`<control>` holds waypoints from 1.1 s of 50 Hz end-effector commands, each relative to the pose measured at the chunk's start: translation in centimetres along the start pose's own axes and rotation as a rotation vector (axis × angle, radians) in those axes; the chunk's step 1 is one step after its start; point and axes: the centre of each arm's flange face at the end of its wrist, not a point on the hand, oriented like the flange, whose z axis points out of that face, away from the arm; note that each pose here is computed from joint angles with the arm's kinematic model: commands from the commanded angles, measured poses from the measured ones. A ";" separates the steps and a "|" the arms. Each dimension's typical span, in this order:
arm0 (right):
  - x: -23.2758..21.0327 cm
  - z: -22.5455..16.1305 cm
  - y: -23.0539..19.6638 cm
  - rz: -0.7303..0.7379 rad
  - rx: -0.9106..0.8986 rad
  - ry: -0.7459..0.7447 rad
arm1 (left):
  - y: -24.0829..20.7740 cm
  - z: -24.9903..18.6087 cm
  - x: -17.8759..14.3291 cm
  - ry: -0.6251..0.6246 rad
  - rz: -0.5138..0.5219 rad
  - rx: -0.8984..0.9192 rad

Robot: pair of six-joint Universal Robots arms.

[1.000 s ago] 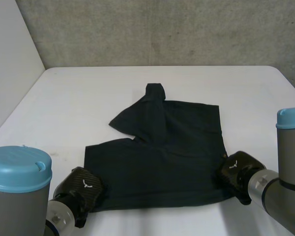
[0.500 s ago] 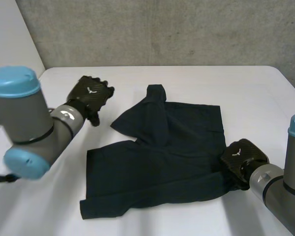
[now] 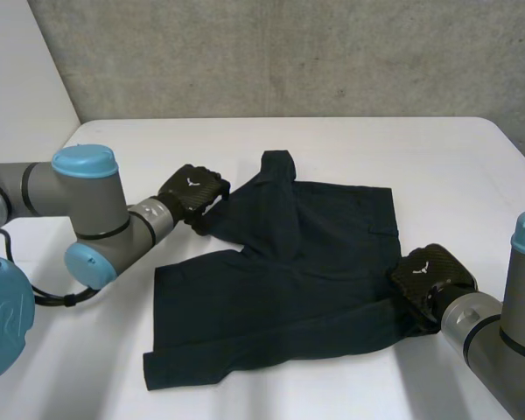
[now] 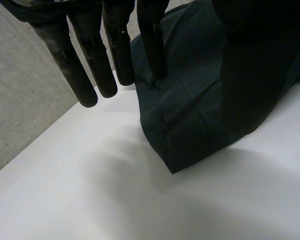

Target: Fold the shorts.

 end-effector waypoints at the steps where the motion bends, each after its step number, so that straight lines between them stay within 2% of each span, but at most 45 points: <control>1: 0.0 0.0 0.1 0.000 0.000 0.001 | 0.6 0.5 0.6 0.016 0.002 -0.013; 19: 0.0 0.0 0.1 0.001 0.000 0.002 | 1.1 1.0 0.7 0.036 0.009 -0.071; 28: 0.1 0.0 -0.1 -0.001 0.008 0.006 | 1.2 0.0 -0.1 -0.158 0.131 -0.205; 34: 0.1 0.0 -0.2 -0.002 0.011 0.005 | 1.3 -1.1 0.3 -0.182 0.180 -0.251; 45: -0.2 0.0 -0.1 -0.005 0.009 -0.004 | 1.3 -3.1 0.9 -0.179 0.194 -0.304; 55: -0.1 0.0 -0.1 -0.002 0.008 0.000 | 0.3 -3.6 1.7 -0.346 0.240 -0.348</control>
